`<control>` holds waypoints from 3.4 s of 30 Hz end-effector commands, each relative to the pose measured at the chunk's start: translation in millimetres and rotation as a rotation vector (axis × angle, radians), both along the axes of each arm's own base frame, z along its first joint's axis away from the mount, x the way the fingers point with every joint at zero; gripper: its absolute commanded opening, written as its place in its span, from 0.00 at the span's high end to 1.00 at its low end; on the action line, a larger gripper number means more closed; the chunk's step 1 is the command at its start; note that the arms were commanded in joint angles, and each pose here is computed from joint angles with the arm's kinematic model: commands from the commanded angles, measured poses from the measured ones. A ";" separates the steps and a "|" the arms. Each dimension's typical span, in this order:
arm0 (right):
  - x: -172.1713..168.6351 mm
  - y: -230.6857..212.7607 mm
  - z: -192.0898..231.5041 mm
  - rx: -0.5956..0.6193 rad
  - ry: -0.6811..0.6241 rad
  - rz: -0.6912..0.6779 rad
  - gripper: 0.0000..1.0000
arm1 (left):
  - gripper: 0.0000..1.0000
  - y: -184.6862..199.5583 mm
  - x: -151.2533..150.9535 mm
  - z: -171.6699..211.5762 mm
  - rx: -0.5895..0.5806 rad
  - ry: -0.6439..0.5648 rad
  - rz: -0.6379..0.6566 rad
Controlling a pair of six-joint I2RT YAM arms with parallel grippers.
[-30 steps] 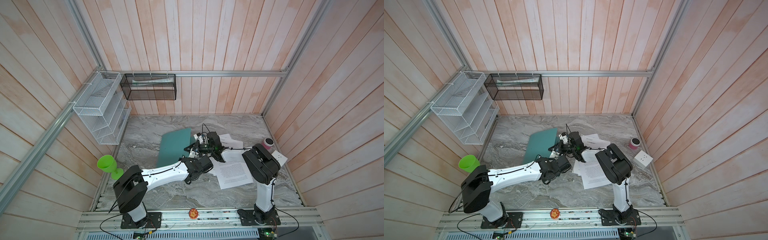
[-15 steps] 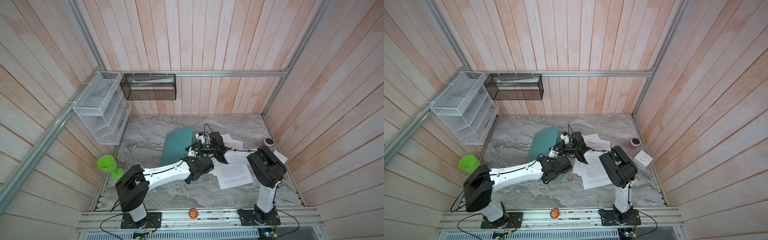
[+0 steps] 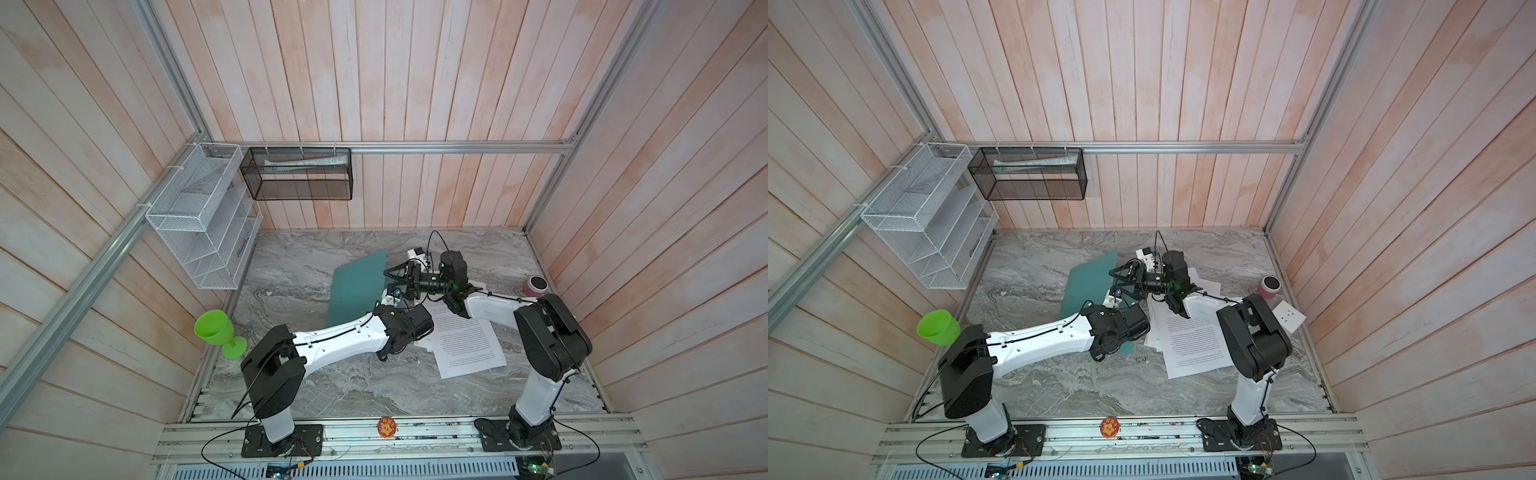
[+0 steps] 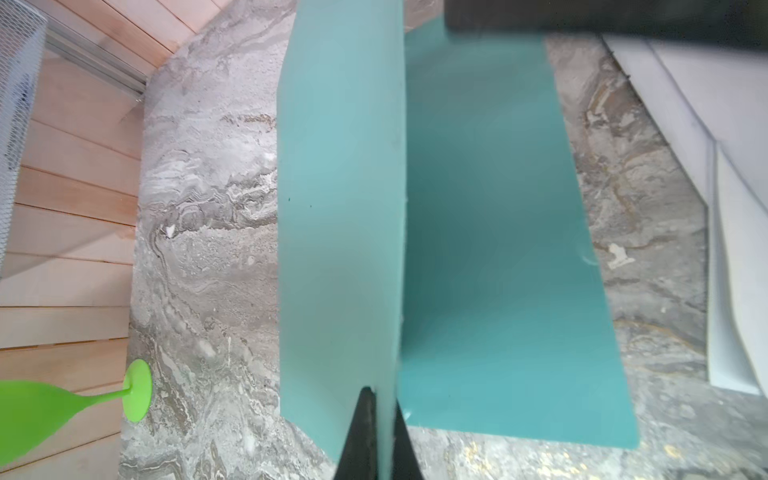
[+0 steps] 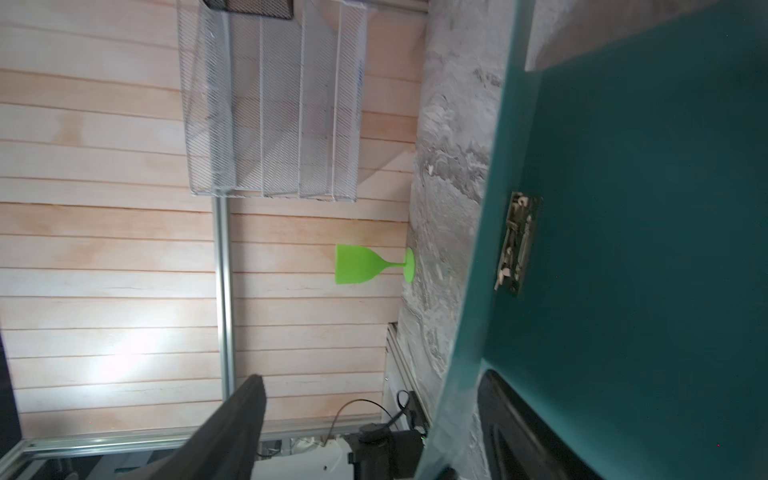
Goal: Put the files into the folder
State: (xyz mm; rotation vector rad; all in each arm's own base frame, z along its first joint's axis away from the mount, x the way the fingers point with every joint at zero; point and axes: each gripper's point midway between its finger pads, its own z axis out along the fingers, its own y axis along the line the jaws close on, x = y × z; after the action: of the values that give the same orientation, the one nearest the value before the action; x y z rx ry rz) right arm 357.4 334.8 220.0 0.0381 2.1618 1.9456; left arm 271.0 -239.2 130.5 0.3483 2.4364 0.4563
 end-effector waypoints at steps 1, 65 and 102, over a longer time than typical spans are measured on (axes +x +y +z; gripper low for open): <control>0.4 -26.6 37.1 0.050 -0.111 -0.027 0.19 | 1.00 -19.5 -0.8 20.2 -0.159 0.002 0.013; -22.7 81.3 -81.4 -0.578 -0.270 0.047 0.78 | 0.29 156.2 -32.9 137.2 -0.849 -0.258 0.235; -36.8 -12.2 -136.3 -0.644 -0.124 -0.005 0.82 | 0.39 29.5 93.5 -69.0 -0.863 0.082 0.061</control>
State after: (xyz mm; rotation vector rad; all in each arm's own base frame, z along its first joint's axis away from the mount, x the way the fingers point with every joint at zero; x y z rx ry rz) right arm 315.4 332.4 69.2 -0.2110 2.6179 1.1280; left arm 348.2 -199.5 50.3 -0.1395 2.5161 -0.5722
